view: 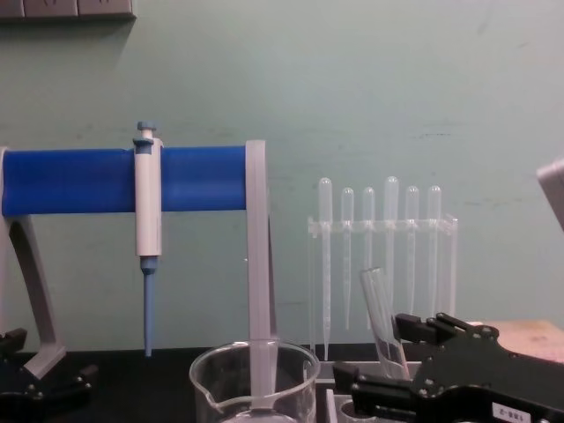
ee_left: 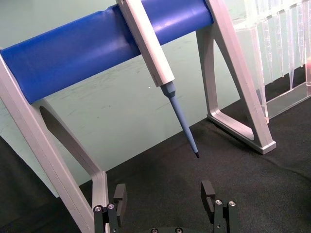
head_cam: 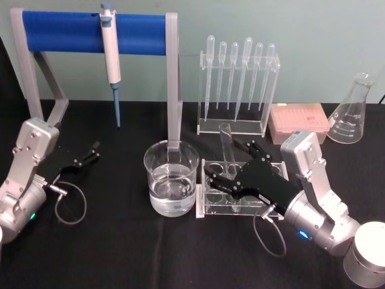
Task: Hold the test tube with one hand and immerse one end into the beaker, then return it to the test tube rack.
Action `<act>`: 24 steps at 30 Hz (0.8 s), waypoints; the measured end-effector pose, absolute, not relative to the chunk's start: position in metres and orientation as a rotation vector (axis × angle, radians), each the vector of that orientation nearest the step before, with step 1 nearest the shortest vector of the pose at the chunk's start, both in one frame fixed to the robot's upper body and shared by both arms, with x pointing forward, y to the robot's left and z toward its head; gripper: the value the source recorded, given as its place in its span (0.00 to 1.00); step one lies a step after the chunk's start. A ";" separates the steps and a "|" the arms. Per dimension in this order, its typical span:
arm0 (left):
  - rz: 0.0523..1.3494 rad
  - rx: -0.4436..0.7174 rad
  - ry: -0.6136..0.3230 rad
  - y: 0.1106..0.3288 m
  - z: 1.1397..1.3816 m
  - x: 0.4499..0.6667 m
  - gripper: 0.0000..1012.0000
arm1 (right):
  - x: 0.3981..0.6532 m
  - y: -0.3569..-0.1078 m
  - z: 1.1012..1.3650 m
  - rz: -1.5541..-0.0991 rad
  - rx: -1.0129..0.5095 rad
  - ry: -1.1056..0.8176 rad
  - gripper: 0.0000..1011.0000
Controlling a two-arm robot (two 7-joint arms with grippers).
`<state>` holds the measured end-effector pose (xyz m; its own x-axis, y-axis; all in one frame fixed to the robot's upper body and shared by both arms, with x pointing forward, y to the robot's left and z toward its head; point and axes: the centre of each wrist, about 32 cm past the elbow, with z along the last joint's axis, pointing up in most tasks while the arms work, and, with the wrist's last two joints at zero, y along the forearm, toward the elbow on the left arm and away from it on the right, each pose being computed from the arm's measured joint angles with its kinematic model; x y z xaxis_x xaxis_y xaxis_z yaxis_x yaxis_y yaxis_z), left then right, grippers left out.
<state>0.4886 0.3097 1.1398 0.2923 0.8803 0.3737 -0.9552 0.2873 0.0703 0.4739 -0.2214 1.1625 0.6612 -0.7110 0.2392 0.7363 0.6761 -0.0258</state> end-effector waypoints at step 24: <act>1.248 0.304 -0.285 0.310 1.140 0.489 0.99 | 0.474 -0.218 1.161 -0.870 -0.091 -0.168 0.27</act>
<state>0.4886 0.3097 1.1398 0.2923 0.8803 0.3738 -0.9552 0.2873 0.0703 0.4737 -0.2182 1.1606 0.6328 -0.7521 0.1840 0.7665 0.6421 -0.0112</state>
